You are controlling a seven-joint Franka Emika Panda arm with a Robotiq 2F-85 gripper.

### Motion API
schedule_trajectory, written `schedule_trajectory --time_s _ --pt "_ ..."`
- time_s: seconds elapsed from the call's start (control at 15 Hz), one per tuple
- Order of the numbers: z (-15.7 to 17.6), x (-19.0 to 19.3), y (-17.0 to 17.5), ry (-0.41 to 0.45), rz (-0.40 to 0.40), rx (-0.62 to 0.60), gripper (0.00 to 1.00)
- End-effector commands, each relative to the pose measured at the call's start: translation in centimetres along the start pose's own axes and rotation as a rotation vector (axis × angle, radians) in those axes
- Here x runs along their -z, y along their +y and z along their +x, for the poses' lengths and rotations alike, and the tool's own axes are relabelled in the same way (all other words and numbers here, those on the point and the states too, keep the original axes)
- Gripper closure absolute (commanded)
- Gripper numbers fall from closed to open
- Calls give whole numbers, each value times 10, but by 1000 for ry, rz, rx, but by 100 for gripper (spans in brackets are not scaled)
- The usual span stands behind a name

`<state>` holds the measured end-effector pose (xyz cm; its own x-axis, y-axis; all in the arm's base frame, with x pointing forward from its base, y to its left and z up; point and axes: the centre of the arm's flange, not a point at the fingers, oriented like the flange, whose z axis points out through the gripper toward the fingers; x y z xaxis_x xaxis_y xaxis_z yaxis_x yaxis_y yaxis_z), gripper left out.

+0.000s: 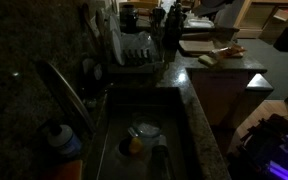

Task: Close the water faucet, move the orange pack to the left, scrub the countertop with the yellow sponge

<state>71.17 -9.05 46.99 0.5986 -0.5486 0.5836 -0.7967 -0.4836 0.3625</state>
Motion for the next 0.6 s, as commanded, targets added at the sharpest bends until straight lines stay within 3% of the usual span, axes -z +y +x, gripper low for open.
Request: schedule_trajectory --time_s 0.0,0.2,0.27,0.4,0.53 --pt "-8 5 -7 22 -5 21 99" --pt "-14 10 -13 41 -9 38 78" --pt "-13 9 -13 41 -10 37 49" --pt "-6 -9 6 -36 -72 -40 47" --pt "3 -38 38 -106 -141 -129 34"
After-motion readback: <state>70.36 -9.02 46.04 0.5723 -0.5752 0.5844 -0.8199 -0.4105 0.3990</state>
